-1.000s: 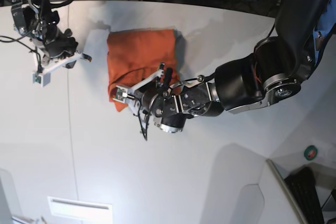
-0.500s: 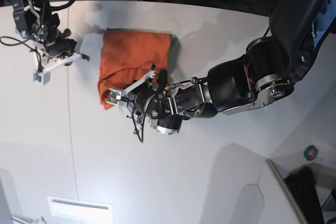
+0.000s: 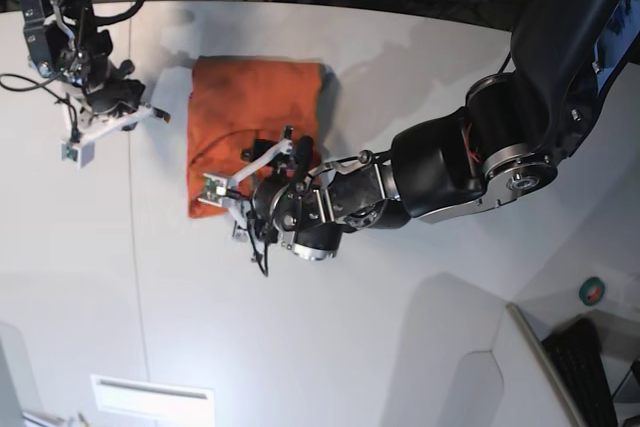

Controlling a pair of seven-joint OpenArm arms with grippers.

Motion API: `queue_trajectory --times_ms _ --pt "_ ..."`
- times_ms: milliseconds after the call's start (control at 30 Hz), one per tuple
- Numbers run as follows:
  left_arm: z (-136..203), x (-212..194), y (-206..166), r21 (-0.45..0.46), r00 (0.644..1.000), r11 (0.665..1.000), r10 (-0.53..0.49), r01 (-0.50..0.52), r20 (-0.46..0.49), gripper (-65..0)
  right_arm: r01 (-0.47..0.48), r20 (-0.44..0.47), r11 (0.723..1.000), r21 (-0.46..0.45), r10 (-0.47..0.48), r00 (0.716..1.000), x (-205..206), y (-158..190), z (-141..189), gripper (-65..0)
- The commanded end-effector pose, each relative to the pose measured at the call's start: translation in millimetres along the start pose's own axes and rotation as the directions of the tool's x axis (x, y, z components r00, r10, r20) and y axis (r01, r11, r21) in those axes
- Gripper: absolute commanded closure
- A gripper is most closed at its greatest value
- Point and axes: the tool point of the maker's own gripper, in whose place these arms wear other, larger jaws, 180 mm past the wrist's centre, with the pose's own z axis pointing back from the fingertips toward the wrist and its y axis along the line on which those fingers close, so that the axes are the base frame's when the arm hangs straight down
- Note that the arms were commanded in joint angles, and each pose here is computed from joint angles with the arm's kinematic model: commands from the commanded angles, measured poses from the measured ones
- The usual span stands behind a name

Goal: Layout the t-shirt on the table in an organized manner, then fold the t-shirt properly

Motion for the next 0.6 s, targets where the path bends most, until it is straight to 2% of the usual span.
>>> queue_trajectory --times_ms 0,100,233,433,467,500,567 --pt "12.7 11.7 24.3 0.045 1.0 0.999 -0.025 0.025 0.014 -45.4 -0.01 0.034 1.0 0.006 0.01 0.999 10.6 1.1 2.1 0.0" --pt "19.7 26.7 29.2 0.058 0.997 0.996 -0.067 0.065 0.028 -53.5 -0.01 0.034 1.0 0.006 0.01 0.999 10.6 1.1 2.1 0.0" --pt "32.0 44.1 36.6 0.082 0.991 0.987 -0.136 0.135 0.006 -54.1 -0.008 0.031 1.0 0.008 0.008 0.999 10.2 1.4 2.1 0.0" --pt "77.0 57.1 65.7 0.204 0.992 0.976 -0.097 0.08 0.079 -53.8 -0.012 0.028 1.0 0.017 0.012 1.0 8.3 4.9 3.1 0.0" --pt "84.0 60.7 65.8 0.221 0.991 0.973 -0.09 0.067 0.096 -53.0 -0.022 0.025 0.999 0.026 0.021 0.999 6.8 9.4 3.5 0.0" --pt "91.9 59.0 64.7 0.24 0.992 0.97 -0.067 0.039 0.108 -49.2 -0.037 0.025 0.998 0.043 0.036 0.999 5.4 16.5 4.8 0.0" --pt "103.5 55.2 57.5 0.265 0.989 0.964 -0.012 -0.027 0.145 -34.7 -0.064 0.023 0.995 0.074 0.063 0.998 2.1 29.9 7.6 0.0"
